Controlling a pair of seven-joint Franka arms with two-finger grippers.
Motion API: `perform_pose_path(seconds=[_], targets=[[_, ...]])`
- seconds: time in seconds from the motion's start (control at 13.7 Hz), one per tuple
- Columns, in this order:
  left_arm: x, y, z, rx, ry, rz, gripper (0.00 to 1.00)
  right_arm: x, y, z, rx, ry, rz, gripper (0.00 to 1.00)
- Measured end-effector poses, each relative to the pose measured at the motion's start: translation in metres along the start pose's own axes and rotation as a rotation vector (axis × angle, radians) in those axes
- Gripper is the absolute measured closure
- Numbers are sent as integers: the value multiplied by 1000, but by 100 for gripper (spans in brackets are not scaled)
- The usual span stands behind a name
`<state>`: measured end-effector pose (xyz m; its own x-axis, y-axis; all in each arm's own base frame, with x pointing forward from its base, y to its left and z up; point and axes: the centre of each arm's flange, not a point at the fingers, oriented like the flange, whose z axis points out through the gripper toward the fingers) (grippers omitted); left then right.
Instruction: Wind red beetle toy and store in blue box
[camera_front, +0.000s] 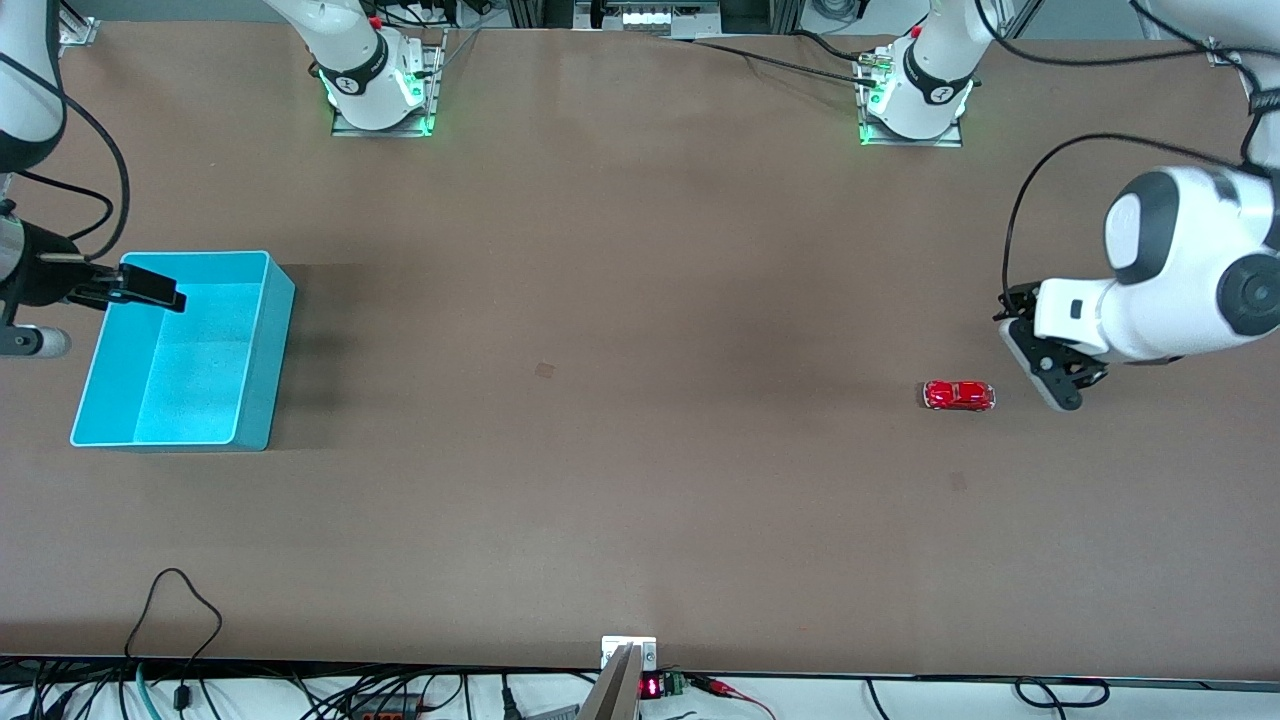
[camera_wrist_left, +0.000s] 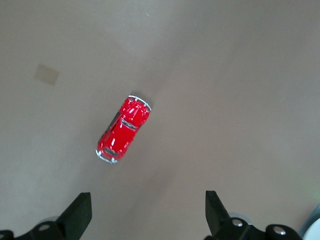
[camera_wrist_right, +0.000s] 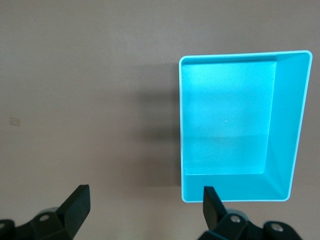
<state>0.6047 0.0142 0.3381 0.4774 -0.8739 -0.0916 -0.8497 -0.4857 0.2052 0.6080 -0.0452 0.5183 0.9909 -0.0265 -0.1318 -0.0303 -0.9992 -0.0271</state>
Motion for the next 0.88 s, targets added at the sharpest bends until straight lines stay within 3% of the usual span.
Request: perform_pose_path(seconds=[0.36,0.88], targets=[[12,-21,57,63,-7,273,0,6,-10,12,-1,-19,-16,0],[10,-12,122,177,17,401,0,9,-77,26,-13,-42,-123,0]])
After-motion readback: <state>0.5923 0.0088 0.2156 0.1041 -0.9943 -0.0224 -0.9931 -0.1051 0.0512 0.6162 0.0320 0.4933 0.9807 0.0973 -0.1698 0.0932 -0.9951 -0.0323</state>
